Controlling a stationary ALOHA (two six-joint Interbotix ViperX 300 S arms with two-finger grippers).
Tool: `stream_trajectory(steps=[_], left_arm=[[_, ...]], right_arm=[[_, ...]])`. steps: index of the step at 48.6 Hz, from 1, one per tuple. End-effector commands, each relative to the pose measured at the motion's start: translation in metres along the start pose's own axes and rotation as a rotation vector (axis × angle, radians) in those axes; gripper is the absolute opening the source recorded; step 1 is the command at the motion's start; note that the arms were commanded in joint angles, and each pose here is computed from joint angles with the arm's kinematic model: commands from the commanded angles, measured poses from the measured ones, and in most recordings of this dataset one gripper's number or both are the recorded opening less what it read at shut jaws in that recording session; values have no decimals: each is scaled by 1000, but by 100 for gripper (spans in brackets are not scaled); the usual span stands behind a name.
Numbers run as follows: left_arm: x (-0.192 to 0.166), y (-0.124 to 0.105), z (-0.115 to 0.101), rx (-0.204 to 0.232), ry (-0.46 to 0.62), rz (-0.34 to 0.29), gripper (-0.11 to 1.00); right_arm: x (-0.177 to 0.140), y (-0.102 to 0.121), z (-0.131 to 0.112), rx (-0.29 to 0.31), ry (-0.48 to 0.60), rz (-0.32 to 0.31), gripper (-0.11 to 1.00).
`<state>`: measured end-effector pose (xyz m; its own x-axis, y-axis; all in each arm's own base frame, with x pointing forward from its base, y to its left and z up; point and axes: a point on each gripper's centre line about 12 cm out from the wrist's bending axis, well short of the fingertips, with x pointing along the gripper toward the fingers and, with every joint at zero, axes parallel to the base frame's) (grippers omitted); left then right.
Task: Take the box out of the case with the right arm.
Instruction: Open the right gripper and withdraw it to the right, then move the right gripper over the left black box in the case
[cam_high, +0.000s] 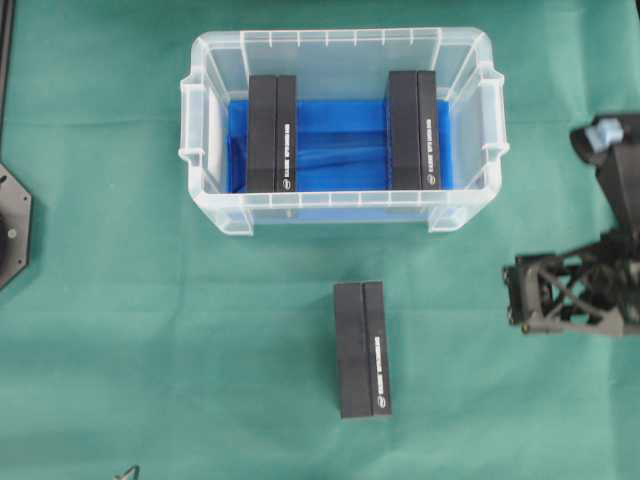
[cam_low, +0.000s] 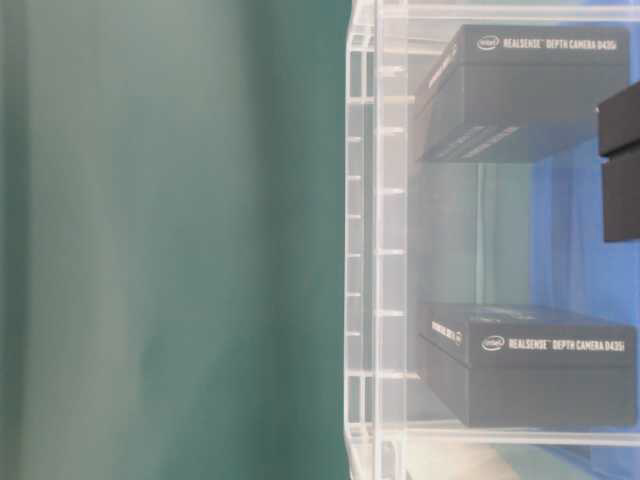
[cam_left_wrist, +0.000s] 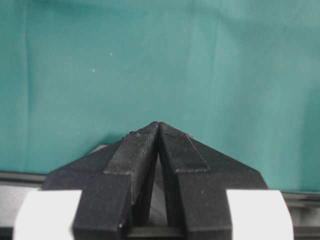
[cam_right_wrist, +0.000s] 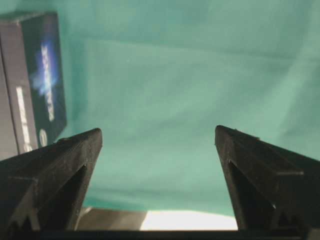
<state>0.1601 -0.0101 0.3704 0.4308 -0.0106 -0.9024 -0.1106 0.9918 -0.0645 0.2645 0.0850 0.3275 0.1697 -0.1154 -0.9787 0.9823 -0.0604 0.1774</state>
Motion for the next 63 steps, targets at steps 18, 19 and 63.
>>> stream_trajectory(steps=[18,19,63], left_arm=[[-2,0,2,0,-10,0,2],[-2,0,2,0,-10,0,2],[0,0,2,5,-4,2,2]], right_arm=[[-3,1,100,-43,-52,14,91],[-2,1,104,-43,-54,11,91],[3,-7,170,-75,-73,-17,91]])
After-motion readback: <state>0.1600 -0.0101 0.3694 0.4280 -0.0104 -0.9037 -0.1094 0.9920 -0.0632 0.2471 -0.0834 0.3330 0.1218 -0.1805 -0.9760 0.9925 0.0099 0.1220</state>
